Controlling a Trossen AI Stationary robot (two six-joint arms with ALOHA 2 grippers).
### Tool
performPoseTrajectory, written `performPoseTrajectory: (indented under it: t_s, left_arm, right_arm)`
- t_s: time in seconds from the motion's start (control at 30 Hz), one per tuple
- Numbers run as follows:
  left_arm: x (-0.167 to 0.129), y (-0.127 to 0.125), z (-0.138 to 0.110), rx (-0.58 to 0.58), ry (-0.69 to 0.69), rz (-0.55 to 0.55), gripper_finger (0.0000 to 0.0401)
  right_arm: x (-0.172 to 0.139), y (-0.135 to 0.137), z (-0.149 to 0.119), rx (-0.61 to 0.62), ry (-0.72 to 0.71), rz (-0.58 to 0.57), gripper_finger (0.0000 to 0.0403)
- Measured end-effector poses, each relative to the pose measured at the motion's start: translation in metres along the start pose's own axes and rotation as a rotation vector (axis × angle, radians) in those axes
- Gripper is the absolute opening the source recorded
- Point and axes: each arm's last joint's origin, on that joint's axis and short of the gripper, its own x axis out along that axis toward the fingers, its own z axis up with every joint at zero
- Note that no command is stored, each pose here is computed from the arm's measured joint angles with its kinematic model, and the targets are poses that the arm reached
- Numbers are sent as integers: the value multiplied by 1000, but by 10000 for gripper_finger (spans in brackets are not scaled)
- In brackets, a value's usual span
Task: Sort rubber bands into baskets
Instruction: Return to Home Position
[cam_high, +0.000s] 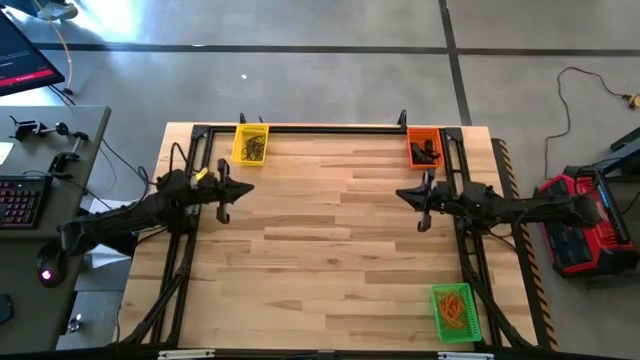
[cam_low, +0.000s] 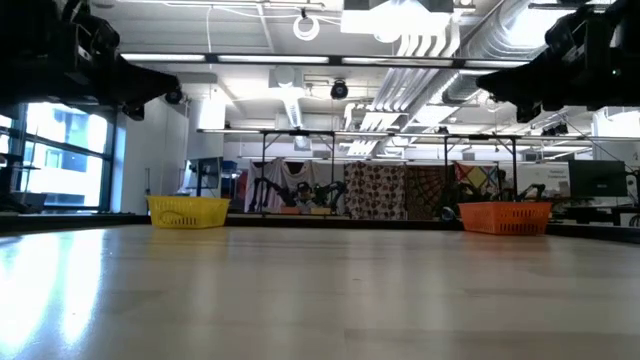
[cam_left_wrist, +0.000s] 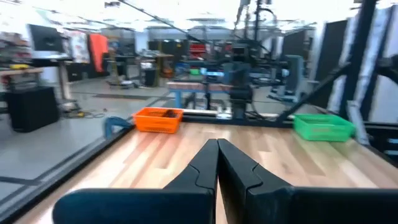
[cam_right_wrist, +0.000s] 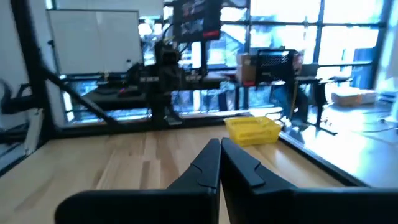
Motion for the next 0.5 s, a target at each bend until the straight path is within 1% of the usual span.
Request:
performPoseTrajectory:
  t_s: [0.23,0.33,0.4,0.5]
  left_arm:
    - [-11,9,-2,14,18,98,0]
    - [-15,12,-4,-6,28,141,0]
    - [-17,13,-1,-3,7,149,0]
    - [-18,15,-2,1,16,154,0]
  right_arm:
    - [-6,-5,-4,-10,36,-110,0]
    - [-7,-9,-7,7,73,-174,0]
    - [-7,-10,-9,8,85,-187,0]
    - [-7,-11,-8,-8,82,-189,0]
